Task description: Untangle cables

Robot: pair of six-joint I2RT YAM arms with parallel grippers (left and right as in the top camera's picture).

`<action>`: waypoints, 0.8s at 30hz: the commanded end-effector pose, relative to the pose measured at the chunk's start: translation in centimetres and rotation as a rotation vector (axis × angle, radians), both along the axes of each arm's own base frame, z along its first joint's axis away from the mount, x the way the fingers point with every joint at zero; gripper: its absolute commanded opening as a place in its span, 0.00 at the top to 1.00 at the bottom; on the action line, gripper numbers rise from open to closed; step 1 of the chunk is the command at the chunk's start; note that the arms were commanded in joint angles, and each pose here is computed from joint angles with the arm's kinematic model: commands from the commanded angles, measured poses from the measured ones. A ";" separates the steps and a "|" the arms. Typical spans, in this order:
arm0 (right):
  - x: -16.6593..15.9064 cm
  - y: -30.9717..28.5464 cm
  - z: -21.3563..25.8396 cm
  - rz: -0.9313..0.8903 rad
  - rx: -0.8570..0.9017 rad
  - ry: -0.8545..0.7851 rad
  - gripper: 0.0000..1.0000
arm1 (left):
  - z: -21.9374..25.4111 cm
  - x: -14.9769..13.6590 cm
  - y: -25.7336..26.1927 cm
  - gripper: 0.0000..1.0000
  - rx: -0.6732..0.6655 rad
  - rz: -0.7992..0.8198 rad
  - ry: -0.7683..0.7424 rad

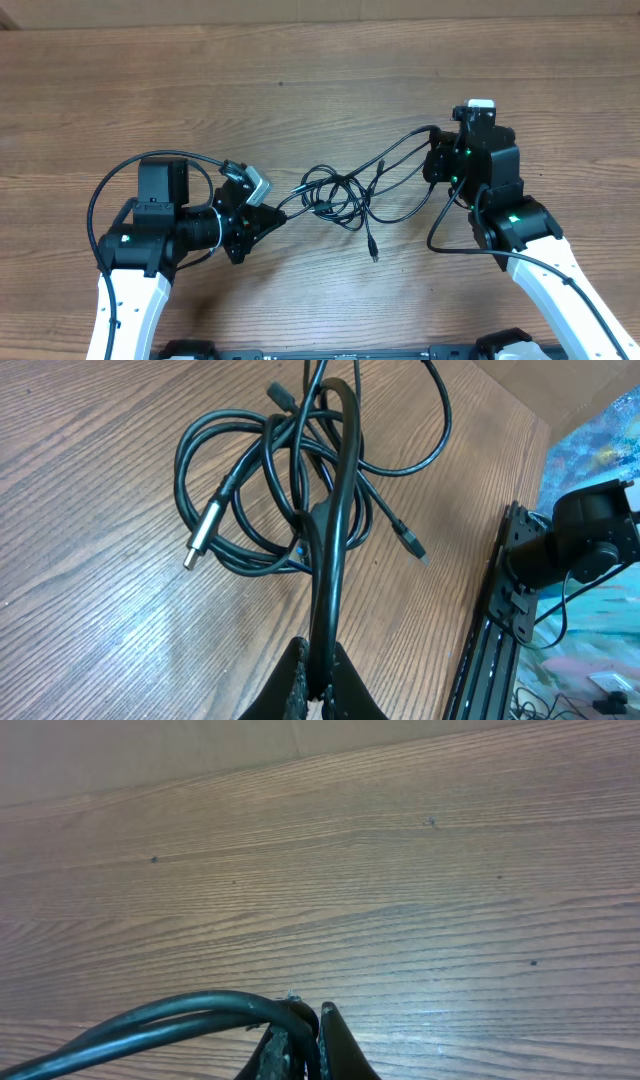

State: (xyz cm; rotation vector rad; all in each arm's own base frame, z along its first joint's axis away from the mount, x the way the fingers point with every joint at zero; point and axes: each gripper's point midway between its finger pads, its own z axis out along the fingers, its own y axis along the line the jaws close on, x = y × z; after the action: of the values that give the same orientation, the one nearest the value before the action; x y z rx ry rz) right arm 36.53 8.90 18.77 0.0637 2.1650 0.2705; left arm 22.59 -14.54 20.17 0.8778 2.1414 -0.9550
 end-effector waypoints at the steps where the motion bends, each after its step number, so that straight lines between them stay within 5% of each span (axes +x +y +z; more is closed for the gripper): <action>1: 0.6 -1.6 0.9 -0.061 -0.003 -0.025 0.96 | 0.3 0.0 0.2 0.96 0.024 -0.002 -0.034; 24: -5.6 10.5 4.8 0.663 0.429 0.013 0.96 | 0.4 0.1 0.2 0.96 0.023 -0.002 -0.042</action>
State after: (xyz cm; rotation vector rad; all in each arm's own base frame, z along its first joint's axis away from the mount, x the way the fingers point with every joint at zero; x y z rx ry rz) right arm 32.19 18.25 21.88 -0.3312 2.0969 0.9862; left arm 22.65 -14.28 19.85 0.8730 2.1624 -0.9312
